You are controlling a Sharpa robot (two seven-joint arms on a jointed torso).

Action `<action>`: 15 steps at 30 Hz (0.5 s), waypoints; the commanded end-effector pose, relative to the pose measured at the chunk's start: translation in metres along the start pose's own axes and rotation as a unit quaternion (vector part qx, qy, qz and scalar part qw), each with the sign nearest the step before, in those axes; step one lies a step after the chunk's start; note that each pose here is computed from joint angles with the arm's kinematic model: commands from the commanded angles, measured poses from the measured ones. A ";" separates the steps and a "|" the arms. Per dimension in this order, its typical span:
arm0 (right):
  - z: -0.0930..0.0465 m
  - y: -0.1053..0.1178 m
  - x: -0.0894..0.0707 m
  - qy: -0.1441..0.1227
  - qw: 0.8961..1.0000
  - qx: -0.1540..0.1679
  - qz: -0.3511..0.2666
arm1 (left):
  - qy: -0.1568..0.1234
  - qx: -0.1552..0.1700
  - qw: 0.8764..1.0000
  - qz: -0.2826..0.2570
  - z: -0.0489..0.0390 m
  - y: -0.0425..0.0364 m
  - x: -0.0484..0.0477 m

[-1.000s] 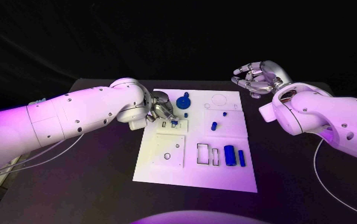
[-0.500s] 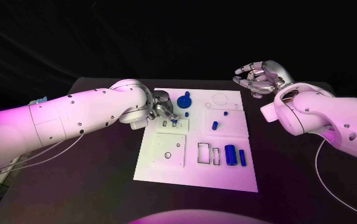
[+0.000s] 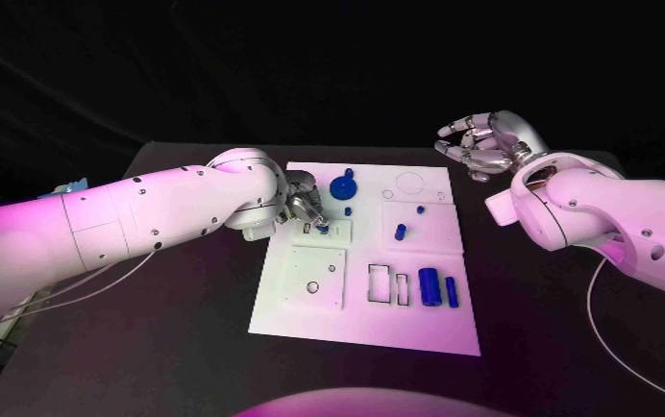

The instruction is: Assemble the parts on the task board

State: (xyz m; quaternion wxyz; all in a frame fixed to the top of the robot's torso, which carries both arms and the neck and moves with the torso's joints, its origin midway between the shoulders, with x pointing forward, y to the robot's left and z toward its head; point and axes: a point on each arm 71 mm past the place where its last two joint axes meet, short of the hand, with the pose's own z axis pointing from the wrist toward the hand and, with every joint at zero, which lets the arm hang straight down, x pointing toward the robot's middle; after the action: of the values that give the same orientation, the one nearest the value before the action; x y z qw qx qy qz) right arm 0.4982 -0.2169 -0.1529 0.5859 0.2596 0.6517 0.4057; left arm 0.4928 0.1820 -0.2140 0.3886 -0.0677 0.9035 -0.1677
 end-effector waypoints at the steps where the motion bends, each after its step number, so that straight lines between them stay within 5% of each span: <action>1: 0.000 0.000 0.001 0.003 1.000 -0.001 0.000 | 0.005 -0.002 1.000 0.010 0.0005 -0.0012 0.0016; 15: 0.000 -0.002 0.001 0.005 1.000 0.008 0.007 | -0.020 0.006 1.000 0.013 -0.0001 -0.0044 0.0001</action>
State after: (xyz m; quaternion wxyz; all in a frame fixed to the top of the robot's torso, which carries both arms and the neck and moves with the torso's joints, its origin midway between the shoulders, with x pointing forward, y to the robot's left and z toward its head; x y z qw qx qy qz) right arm 0.4984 -0.2179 -0.1539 0.5825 0.2663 0.6526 0.4048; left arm 0.4924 0.1796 -0.2140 0.3985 -0.0616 0.9001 -0.1649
